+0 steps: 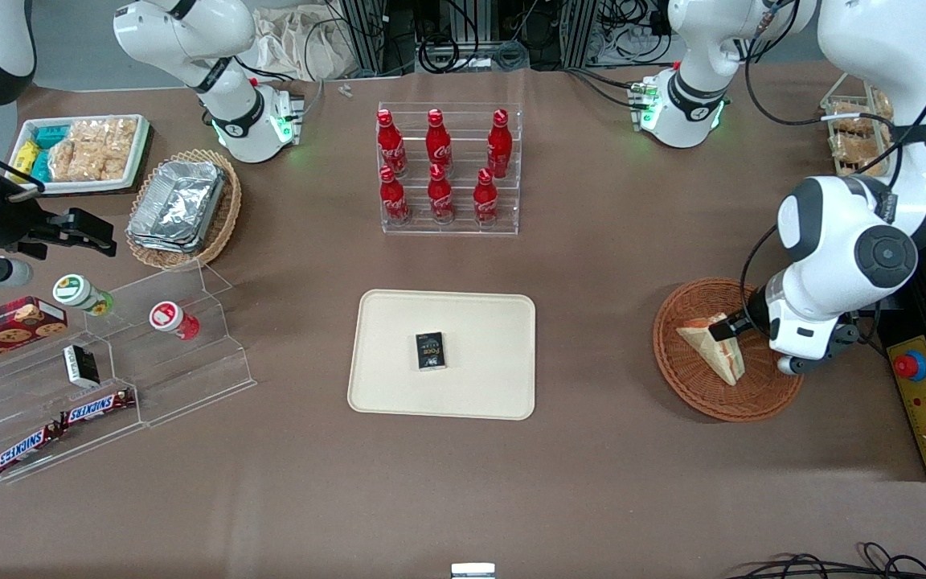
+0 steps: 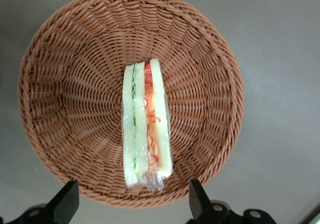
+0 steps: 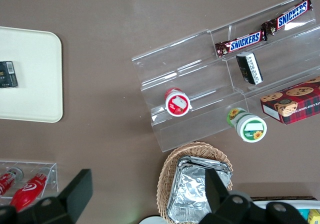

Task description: Place sandwich from basket to tray

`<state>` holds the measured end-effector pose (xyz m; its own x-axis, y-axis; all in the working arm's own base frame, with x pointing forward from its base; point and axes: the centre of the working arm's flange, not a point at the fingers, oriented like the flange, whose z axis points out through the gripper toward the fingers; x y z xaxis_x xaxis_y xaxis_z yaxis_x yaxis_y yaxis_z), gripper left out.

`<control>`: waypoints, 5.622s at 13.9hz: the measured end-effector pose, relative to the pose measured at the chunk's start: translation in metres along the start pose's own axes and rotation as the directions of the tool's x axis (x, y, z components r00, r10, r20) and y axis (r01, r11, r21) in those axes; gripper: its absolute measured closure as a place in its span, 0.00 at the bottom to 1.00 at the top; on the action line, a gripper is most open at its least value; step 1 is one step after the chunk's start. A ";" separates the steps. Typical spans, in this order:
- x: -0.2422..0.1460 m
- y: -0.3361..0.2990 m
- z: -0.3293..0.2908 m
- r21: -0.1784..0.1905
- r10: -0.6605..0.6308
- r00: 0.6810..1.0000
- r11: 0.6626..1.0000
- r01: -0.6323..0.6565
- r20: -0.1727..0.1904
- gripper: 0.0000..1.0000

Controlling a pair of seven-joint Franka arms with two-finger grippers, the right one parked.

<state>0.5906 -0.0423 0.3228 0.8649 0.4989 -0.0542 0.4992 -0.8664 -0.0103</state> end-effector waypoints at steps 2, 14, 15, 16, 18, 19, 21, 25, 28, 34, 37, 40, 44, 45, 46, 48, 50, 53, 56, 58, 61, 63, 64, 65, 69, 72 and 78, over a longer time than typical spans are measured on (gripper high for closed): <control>0.003 0.000 0.012 -0.015 -0.020 1.000 1.000 0.020 -0.003 0.01; -0.001 -0.007 0.062 -0.028 -0.089 0.996 0.996 0.089 -0.006 0.14; -0.001 -0.007 0.060 -0.031 -0.096 0.995 0.995 0.095 -0.009 0.24; 0.000 -0.006 0.056 -0.036 -0.100 0.995 0.994 0.100 -0.014 0.37; 0.000 -0.005 0.043 -0.044 -0.100 0.995 0.994 0.099 -0.022 0.58; 0.000 -0.005 0.033 -0.041 -0.098 0.995 0.994 0.097 -0.015 0.67; -0.001 -0.002 0.005 -0.022 -0.091 0.996 0.996 0.092 0.020 0.80; -0.004 0.010 -0.071 0.020 -0.066 0.993 0.998 0.064 0.095 0.86; -0.014 0.031 -0.130 0.024 -0.019 0.993 1.000 0.016 0.117 0.86; -0.101 0.126 -0.172 -0.006 0.219 0.966 0.975 -0.220 0.138 0.86; -0.149 0.177 -0.154 -0.020 0.357 0.924 0.933 -0.358 0.134 0.86; -0.186 0.226 -0.122 -0.026 0.468 0.880 0.884 -0.467 0.083 0.86; -0.217 0.279 -0.056 -0.025 0.560 0.827 0.828 -0.560 0.048 0.86; -0.216 0.287 -0.041 -0.016 0.572 0.819 0.820 -0.572 0.049 0.86; -0.213 0.295 -0.027 -0.006 0.583 0.811 0.812 -0.583 0.049 0.86; -0.208 0.309 -0.003 0.001 0.598 0.800 0.801 -0.599 0.039 0.86; -0.205 0.319 0.014 -0.018 0.604 0.797 0.797 -0.604 0.020 0.86; -0.207 0.329 0.032 -0.041 0.609 0.793 0.793 -0.608 0.008 0.86; -0.205 0.334 0.046 -0.060 0.609 0.793 0.791 -0.609 -0.008 0.86; -0.203 0.334 0.057 -0.049 0.618 0.786 0.785 -0.618 -0.020 0.88; -0.202 0.335 0.065 -0.043 0.621 0.784 0.783 -0.621 -0.019 0.84; -0.200 0.335 0.062 -0.045 0.618 0.786 0.784 -0.619 -0.025 0.69; -0.199 0.336 0.061 -0.047 0.611 0.791 0.790 -0.612 -0.028 0.58; -0.197 0.336 0.059 -0.049 0.602 0.798 0.797 -0.603 -0.031 0.48; -0.187 0.329 0.026 -0.029 0.580 0.814 0.814 -0.581 -0.035 0.07; -0.172 0.305 -0.040 0.002 0.544 0.839 0.839 -0.544 -0.032 0.00; -0.132 0.212 -0.178 0.088 0.614 0.789 0.787 -0.611 -0.007 0.01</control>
<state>0.5916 -0.2884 0.5051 0.9895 -0.1379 -0.0425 -0.1404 -0.9881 -0.0625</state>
